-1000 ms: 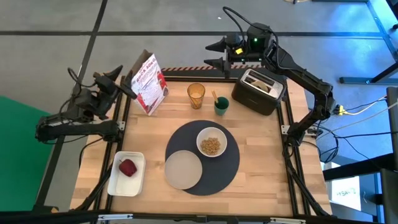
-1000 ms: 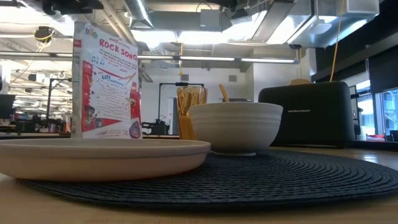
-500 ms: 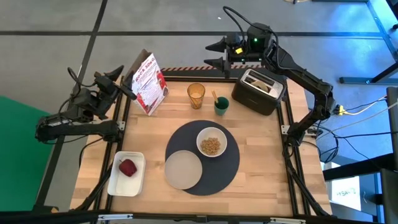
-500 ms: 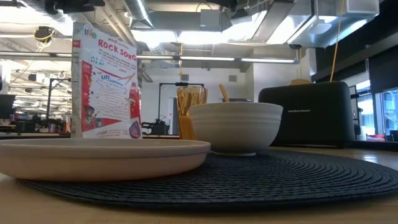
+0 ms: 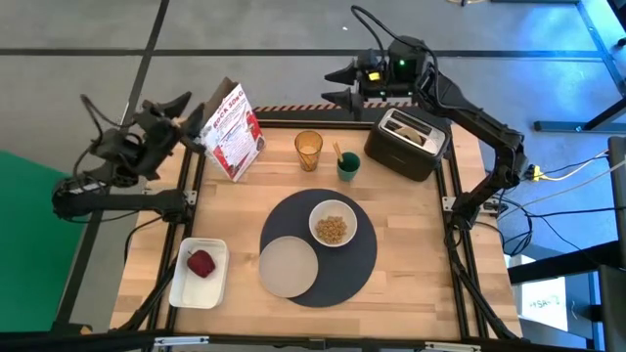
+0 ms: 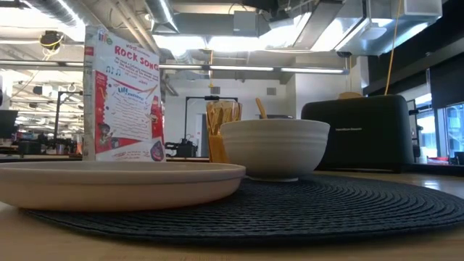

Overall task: Arrange a breakfast setting
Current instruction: Put the toasted bread on the gray plate

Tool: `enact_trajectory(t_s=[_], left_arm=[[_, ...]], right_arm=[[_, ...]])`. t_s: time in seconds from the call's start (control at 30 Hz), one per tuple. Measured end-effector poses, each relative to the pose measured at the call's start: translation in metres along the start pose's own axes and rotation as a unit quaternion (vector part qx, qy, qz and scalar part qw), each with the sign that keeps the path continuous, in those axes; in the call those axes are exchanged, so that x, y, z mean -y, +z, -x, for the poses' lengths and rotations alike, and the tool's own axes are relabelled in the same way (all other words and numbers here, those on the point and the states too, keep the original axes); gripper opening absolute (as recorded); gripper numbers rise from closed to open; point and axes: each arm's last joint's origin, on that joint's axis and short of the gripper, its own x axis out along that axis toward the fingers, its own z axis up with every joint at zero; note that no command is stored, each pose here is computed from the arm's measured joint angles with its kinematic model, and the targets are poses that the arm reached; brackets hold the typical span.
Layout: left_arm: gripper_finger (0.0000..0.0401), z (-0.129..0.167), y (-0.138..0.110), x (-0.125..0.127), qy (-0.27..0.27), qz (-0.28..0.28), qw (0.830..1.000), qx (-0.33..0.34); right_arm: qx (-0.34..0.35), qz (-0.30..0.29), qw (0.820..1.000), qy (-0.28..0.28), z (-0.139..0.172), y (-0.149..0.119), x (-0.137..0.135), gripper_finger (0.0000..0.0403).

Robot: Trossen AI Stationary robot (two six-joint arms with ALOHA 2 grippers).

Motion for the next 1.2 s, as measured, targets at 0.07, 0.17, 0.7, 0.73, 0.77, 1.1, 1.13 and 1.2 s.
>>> enact_trajectory(t_s=[0.07, 0.17, 0.7, 0.73, 0.77, 1.1, 1.13, 1.2], left_arm=[[0.0213, -0.011, 0.008, 0.010, -0.042, -0.015, 0.999, -0.010], [0.0204, -0.028, 0.015, 0.027, -0.094, -0.036, 0.994, -0.036], [0.0196, -0.089, 0.056, 0.072, -0.163, -0.136, 0.964, -0.162], [0.0195, -0.091, 0.058, 0.073, -0.163, -0.137, 0.963, -0.164], [0.0195, -0.093, 0.062, 0.073, -0.163, -0.138, 0.963, -0.166], [0.0195, -0.103, 0.066, 0.080, -0.158, -0.096, 0.962, -0.203], [0.0195, -0.105, 0.064, 0.082, -0.157, -0.086, 0.962, -0.208], [0.0195, -0.107, 0.059, 0.086, -0.154, -0.066, 0.960, -0.224]], right_arm=[[-0.023, -0.015, 0.999, -0.019, 0.003, -0.001, -0.001, 0.0298], [-0.066, -0.034, 0.996, -0.052, 0.009, -0.004, -0.002, 0.0298], [-0.374, -0.117, 0.870, -0.301, 0.050, -0.059, -0.025, 0.0248], [-0.374, -0.121, 0.869, -0.300, 0.051, -0.060, -0.023, 0.0239], [-0.370, -0.124, 0.872, -0.297, 0.051, -0.059, -0.022, 0.0231], [-0.418, -0.122, 0.842, -0.319, 0.084, -0.060, 0.007, 0.0183], [-0.427, -0.131, 0.836, -0.319, 0.089, -0.061, 0.013, 0.0182], [-0.440, -0.145, 0.826, -0.321, 0.101, -0.062, 0.024, 0.0182]])
